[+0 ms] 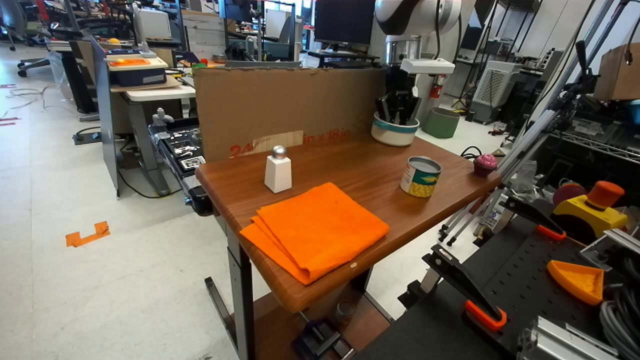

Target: Remove the blue object from the pot

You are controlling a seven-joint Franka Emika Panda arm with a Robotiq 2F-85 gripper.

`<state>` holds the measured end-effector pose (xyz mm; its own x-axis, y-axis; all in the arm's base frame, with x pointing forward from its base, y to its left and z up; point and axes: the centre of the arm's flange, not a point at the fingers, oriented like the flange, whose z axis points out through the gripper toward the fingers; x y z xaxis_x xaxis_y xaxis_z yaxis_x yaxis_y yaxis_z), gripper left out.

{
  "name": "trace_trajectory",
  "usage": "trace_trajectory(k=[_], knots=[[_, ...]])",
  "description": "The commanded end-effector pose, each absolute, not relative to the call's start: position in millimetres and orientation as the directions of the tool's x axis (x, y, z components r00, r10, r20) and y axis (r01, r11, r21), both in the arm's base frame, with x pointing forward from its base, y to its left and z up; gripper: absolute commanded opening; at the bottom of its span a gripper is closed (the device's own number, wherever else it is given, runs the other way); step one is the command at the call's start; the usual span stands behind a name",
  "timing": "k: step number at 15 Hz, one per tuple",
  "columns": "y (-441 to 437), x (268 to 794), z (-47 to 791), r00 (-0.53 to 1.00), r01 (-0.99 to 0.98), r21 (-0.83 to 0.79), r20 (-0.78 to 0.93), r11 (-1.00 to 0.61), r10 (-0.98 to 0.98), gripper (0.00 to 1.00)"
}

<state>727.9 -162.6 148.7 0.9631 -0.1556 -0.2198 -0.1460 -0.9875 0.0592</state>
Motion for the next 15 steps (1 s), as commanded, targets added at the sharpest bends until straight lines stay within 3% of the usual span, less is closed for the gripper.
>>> trace_trajectory(k=[1,9,15], knots=[[-152,728,169,0.966,-0.129,0.072,-0.216,-0.989,-0.142,0.15],[-121,687,261,0.991,-0.075,0.126,-0.103,-0.989,-0.088,0.15],[-82,656,277,0.983,-0.039,0.041,-0.176,-0.998,-0.046,0.15]])
